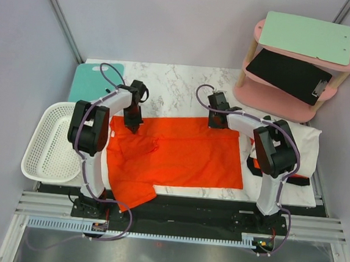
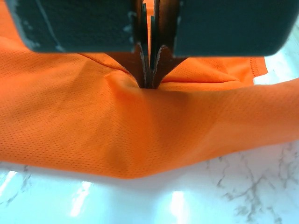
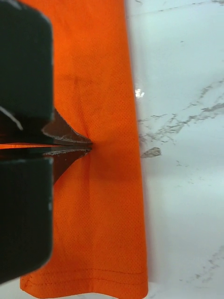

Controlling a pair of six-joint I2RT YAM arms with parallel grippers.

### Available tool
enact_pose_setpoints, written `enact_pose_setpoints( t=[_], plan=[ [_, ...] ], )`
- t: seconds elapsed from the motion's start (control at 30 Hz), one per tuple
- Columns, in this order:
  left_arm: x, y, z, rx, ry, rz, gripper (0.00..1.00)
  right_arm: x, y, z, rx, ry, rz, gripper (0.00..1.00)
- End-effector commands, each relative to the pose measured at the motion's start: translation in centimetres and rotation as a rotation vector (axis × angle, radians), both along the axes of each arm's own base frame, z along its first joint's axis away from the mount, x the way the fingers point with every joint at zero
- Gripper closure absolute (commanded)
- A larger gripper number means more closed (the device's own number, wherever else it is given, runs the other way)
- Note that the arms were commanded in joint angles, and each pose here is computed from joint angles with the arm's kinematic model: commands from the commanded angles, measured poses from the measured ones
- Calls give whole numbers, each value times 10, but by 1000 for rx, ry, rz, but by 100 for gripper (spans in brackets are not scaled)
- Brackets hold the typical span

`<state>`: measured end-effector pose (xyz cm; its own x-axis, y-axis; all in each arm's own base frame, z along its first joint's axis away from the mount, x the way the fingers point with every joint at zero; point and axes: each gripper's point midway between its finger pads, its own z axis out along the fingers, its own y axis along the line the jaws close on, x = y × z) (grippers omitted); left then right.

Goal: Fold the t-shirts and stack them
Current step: Fold the tshirt

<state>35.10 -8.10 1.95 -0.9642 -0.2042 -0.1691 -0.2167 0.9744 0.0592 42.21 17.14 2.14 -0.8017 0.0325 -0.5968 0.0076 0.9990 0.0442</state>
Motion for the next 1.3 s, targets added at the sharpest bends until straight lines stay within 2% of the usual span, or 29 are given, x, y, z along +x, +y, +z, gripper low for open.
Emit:
enact_pose_setpoints(
  t=[0.0, 0.17, 0.23, 0.27, 0.3, 0.47, 0.57, 0.6, 0.63, 0.67, 0.7, 0.73, 0.77, 0.83, 0.87, 0.9, 0.93, 0.97, 1.0, 1.07, 1.1, 1.13, 1.2, 1.23, 1.27],
  plan=[
    [25, -8, 1, 17, -27, 3, 98, 9, -15, -16, -93, 20, -51, 100],
    [42, -8, -11, 53, 4, 9, 98, 24, -17, -28, -138, 16, -77, 100],
    [62, -10, -3, 62, -32, 8, 98, 36, -16, -31, -146, 9, -90, 100],
    [62, -8, -11, 79, 3, 6, 98, 40, -16, -33, -149, 9, -92, 100],
    [81, -10, 0, 85, -46, 5, 98, 51, -12, -27, -140, -11, -92, 100],
    [118, -13, 10, 115, -84, -19, 98, 83, -7, -30, -148, -41, -87, 100],
    [108, -8, 20, 171, -99, -17, 98, 86, -3, -11, -131, -68, -65, 100],
    [113, -9, 48, 168, -183, -12, 98, 85, -4, -1, -125, -84, -69, 100],
    [109, -9, 56, 175, -207, -5, 98, 87, -2, 30, -95, -139, -71, 100],
    [96, -8, 59, 191, -206, -12, 96, 79, -4, 35, -85, -137, -63, 100],
    [95, -10, 86, 169, -282, -2, 89, 75, -5, 47, -73, -153, -62, 100],
    [89, -9, 99, 164, -308, 3, 85, 72, -7, 79, -49, -207, -66, 98],
    [76, -9, 99, 171, -299, -3, 79, 59, -12, 80, -55, -199, -64, 97],
    [63, -9, 130, 146, -371, 1, 42, 46, -19, 116, -20, -258, -82, 92],
    [47, -8, 124, 155, -348, -8, 29, 30, -25, 109, -25, -234, -81, 91],
    [38, -7, 127, 150, -352, -2, 15, 21, -28, 130, 0, -275, -85, 88],
    [29, -7, 138, 136, -379, 5, 9, 11, -32, 132, 10, -270, -95, 83],
    [12, -7, 126, 134, -343, -6, 6, -7, -36, 119, 7, -236, -85, 75],
    [3, -7, 123, 131, -337, -2, 5, -17, -39, 137, 40, -271, -86, 53],
    [-24, -8, 114, 132, -326, -12, 5, -46, -46, 122, 58, -226, -93, 41],
    [-32, -10, 110, 120, -326, -5, 5, -58, -48, 135, 89, -251, -92, 32],
    [-47, -11, 98, 120, -305, -10, 5, -69, -52, 131, 93, -234, -97, 29],
    [-59, -20, 98, 41, -341, 9, 6, -92, -64, 125, 113, -212, -148, 30],
    [-76, -21, 77, 16, -303, 5, 7, -105, -71, 119, 109, -174, -172, 31],
    [-76, -36, 74, -78, -326, 1, 7, -116, -74, 110, 116, -140, -195, 32]
  ],
)
